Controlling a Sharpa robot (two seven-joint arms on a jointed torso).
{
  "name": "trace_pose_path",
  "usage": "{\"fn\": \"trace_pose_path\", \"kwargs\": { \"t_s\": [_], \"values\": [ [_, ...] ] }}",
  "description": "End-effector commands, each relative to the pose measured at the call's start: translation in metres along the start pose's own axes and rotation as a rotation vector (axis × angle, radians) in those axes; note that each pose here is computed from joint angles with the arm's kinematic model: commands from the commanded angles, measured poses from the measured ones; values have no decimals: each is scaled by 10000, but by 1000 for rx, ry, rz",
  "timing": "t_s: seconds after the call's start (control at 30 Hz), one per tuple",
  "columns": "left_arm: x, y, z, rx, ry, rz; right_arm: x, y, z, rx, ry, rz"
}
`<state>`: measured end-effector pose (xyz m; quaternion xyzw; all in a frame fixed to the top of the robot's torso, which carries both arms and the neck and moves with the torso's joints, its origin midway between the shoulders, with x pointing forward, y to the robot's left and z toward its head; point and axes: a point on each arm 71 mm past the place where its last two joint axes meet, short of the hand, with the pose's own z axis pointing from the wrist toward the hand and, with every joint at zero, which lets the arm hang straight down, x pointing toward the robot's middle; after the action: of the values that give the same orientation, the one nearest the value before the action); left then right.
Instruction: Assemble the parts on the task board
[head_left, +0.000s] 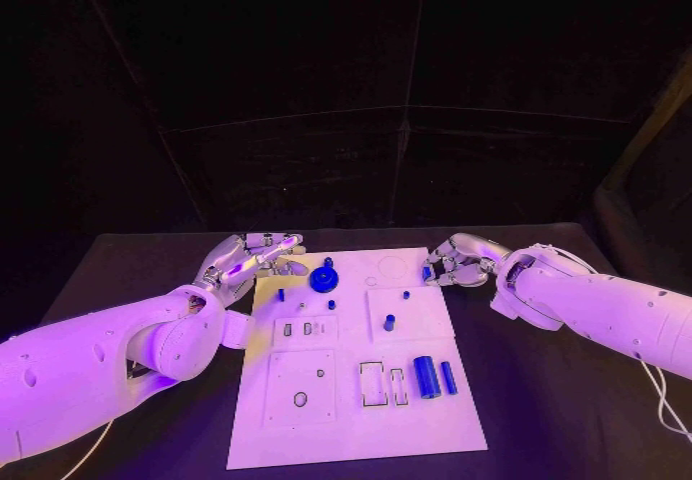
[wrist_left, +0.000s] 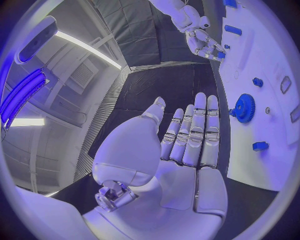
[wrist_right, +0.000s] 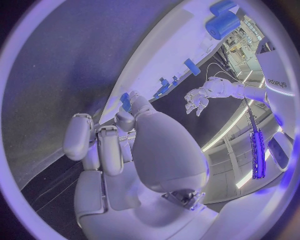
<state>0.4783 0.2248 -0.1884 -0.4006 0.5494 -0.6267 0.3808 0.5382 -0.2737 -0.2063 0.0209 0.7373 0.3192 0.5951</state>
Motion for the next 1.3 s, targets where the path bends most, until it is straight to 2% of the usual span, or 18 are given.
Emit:
{"fn": "trace_pose_path", "kwargs": {
  "t_s": [0.03,0.43,0.93,1.13,1.3],
  "values": [
    [11,-10,2,3,13,-5,8,10,9,-3,12,-8],
    [8,-8,3,2,14,-5,7,18,27,1,-5,-12],
    [2,-6,2,-2,15,-5,-33,100,28,10,-107,-6],
    [0,-13,-10,-2,14,-5,-13,264,-22,2,-128,27],
    [-3,-17,-14,-1,14,-3,77,550,-27,-17,-118,52]
  ]
}}
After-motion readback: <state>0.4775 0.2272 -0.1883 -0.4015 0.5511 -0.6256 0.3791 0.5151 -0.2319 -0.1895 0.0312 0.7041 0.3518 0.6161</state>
